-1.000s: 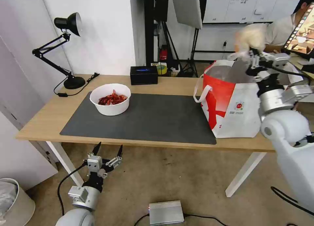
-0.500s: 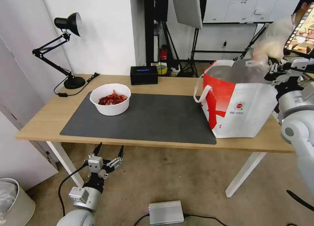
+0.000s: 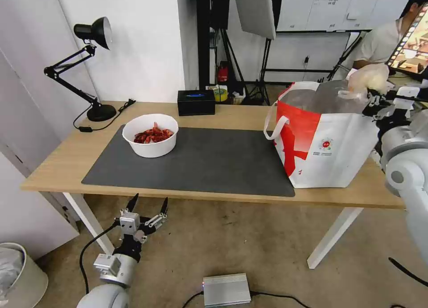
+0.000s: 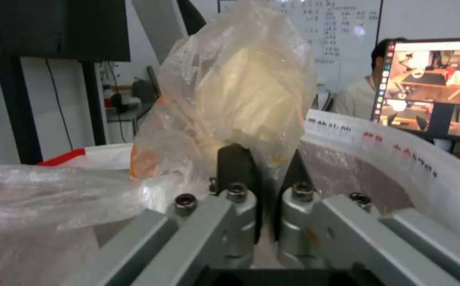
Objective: Pick up the trash from the table and place it into the takeout bag.
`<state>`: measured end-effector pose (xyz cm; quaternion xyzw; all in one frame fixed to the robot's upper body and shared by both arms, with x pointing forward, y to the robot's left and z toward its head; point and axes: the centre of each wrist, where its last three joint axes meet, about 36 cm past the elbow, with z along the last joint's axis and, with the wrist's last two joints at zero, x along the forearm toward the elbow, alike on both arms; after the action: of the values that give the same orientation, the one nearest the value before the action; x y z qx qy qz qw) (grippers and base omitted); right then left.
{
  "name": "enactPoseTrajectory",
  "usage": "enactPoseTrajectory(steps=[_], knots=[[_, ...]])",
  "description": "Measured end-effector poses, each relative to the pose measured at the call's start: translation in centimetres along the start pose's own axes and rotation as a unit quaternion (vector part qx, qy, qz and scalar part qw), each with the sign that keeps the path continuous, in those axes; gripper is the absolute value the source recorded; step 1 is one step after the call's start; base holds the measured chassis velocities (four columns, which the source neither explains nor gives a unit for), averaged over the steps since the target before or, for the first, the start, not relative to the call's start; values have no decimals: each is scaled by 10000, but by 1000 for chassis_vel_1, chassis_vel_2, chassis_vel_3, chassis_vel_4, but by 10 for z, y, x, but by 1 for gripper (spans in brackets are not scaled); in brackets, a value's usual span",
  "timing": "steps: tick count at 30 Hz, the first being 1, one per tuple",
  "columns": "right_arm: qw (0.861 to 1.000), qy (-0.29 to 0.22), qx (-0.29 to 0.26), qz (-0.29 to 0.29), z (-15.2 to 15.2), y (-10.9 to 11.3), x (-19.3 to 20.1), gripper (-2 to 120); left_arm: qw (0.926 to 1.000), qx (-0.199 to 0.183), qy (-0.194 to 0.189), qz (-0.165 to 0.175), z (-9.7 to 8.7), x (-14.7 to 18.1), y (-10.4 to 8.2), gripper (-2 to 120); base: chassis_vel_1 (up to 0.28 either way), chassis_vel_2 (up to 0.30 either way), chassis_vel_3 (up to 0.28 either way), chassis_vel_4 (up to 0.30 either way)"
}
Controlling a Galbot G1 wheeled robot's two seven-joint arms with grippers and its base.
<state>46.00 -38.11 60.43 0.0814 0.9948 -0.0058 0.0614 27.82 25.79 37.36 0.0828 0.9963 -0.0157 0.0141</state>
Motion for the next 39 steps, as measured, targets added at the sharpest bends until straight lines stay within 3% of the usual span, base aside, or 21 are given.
enactPoseTrajectory(steps=[4,6,22,29,39], knots=[[10000,9,-10,2,1,1,0,12,10000,-1,-5,-3,0,0,0,100,0,0,0,0],[10000,13,-10,-4,2,2,1,29,10000,-1,-11,-5,-1,0,0,100,0,0,0,0],[10000,19,-39,-13,5,4,5,88,10000,39,-22,-26,-2,2,-2,100,0,0,0,0],[9999,-68,-110,-31,6,5,6,93,10000,36,-24,-27,-2,2,-2,100,0,0,0,0],[9920,-946,-593,-582,13,20,11,94,10000,67,-57,-11,-4,2,-3,100,0,0,0,0]])
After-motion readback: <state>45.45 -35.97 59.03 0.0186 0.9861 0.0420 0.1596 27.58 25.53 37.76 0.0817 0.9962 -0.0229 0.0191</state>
